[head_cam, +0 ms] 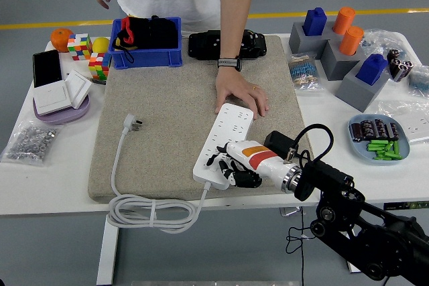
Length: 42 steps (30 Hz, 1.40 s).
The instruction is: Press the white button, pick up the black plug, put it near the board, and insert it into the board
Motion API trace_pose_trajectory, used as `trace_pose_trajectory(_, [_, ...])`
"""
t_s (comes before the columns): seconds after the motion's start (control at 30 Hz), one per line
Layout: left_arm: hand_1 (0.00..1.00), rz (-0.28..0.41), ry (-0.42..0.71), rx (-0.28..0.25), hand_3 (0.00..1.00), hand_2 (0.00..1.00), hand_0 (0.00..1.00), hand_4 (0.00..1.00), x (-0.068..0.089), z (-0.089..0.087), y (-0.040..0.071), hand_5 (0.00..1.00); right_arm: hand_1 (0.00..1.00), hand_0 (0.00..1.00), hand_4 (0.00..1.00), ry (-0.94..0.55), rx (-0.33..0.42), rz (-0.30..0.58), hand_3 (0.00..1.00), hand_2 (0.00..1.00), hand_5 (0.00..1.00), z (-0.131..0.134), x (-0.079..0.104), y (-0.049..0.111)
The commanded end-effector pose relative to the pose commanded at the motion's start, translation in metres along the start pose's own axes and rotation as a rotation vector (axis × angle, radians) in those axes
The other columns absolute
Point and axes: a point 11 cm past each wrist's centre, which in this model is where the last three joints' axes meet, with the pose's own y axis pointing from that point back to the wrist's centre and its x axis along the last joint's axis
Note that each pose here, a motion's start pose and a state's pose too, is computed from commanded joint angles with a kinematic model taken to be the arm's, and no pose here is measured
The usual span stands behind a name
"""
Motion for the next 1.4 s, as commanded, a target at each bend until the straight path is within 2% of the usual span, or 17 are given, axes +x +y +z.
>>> trace_pose_trajectory(0.13, [0.638, -0.002, 0.000, -0.002, 0.640, 0.613, 0.691, 0.561, -0.001, 0.001, 0.000, 0.199, 0.002, 0.002, 0.258, -0.022, 0.033, 0.039, 0.584, 0.079, 0.002, -0.012, 0.011, 0.002])
trace_pose_trajectory(0.3, [0.638, -0.003, 0.001, 0.000, 0.640, 0.613, 0.691, 0.561, -0.001, 0.000, 0.000, 0.199, 0.002, 0.002, 0.258, -0.062, 0.102, 0.131, 0.584, 0.079, 0.002, -0.023, 0.027, 0.008])
trace_pose_trajectory(0.33, [0.638, -0.003, 0.001, -0.001, 0.640, 0.613, 0.692, 0.561, -0.001, 0.000, 0.000, 0.199, 0.164, 0.189, 0.481, -0.073, 0.105, 0.151, 0.641, 0.218, 0.002, -0.021, 0.031, 0.010])
trace_pose_trajectory(0.5, [0.638, -0.002, 0.003, -0.001, 0.640, 0.613, 0.692, 0.561, -0.001, 0.000, 0.000, 0.199, 0.164, 0.189, 0.481, -0.102, 0.044, 0.201, 0.641, 0.218, 0.002, 0.005, 0.036, 0.020])
trace_pose_trajectory(0.53, [0.638, -0.002, 0.003, -0.001, 0.640, 0.614, 0.690, 0.561, -0.001, 0.000, 0.000, 0.200, 0.709, 0.723, 0.991, -0.103, 0.018, 0.210, 0.805, 0.686, 0.222, 0.013, 0.037, 0.022])
trace_pose_trajectory(0.7, [0.638, -0.001, 0.004, -0.001, 0.640, 0.614, 0.690, 0.561, -0.001, 0.001, 0.000, 0.200, 0.709, 0.723, 0.991, -0.116, -0.092, 0.262, 0.805, 0.686, 0.222, 0.043, 0.040, 0.034])
trace_pose_trajectory(0.73, [0.638, -0.002, 0.004, -0.002, 0.640, 0.612, 0.691, 0.561, -0.001, 0.001, 0.000, 0.198, 0.894, 0.865, 0.998, -0.117, -0.107, 0.270, 0.921, 0.875, 0.353, 0.047, 0.041, 0.036])
trace_pose_trajectory(0.9, [0.638, -0.002, 0.003, -0.005, 0.640, 0.612, 0.691, 0.561, -0.001, 0.002, 0.000, 0.198, 0.894, 0.865, 0.998, -0.123, -0.182, 0.311, 0.921, 0.875, 0.353, 0.065, 0.043, 0.044])
trace_pose_trajectory(0.93, [0.638, -0.002, 0.003, -0.007, 0.640, 0.614, 0.691, 0.561, -0.001, 0.003, 0.000, 0.200, 0.930, 0.913, 0.998, -0.131, -0.199, 0.319, 0.957, 0.927, 0.545, 0.069, 0.042, 0.046])
trace_pose_trajectory(1.1, [0.638, -0.005, 0.003, -0.008, 0.640, 0.614, 0.691, 0.561, -0.002, 0.003, 0.000, 0.200, 0.930, 0.913, 0.998, -0.149, -0.268, 0.340, 0.957, 0.927, 0.545, 0.087, 0.040, 0.053])
trace_pose_trajectory(1.13, [0.638, -0.005, 0.003, -0.008, 0.640, 0.613, 0.691, 0.561, -0.002, 0.003, 0.000, 0.201, 0.912, 0.890, 0.998, -0.151, -0.276, 0.344, 0.949, 0.891, 0.493, 0.089, 0.040, 0.055])
trace_pose_trajectory(1.3, [0.638, -0.003, 0.000, -0.001, 0.640, 0.613, 0.691, 0.561, -0.002, 0.000, 0.000, 0.201, 0.912, 0.890, 0.998, -0.156, -0.302, 0.356, 0.949, 0.891, 0.493, 0.101, 0.039, 0.060])
trace_pose_trajectory(1.33, [0.638, -0.003, 0.000, -0.001, 0.640, 0.613, 0.690, 0.562, -0.002, 0.000, 0.000, 0.197, 0.801, 0.696, 0.998, -0.157, -0.304, 0.357, 0.850, 0.743, 0.451, 0.102, 0.038, 0.061])
trace_pose_trajectory(1.4, [0.638, -0.003, -0.001, -0.001, 0.640, 0.613, 0.690, 0.562, -0.002, 0.001, 0.000, 0.197, 0.801, 0.696, 0.998, -0.154, -0.307, 0.357, 0.850, 0.743, 0.451, 0.105, 0.036, 0.063])
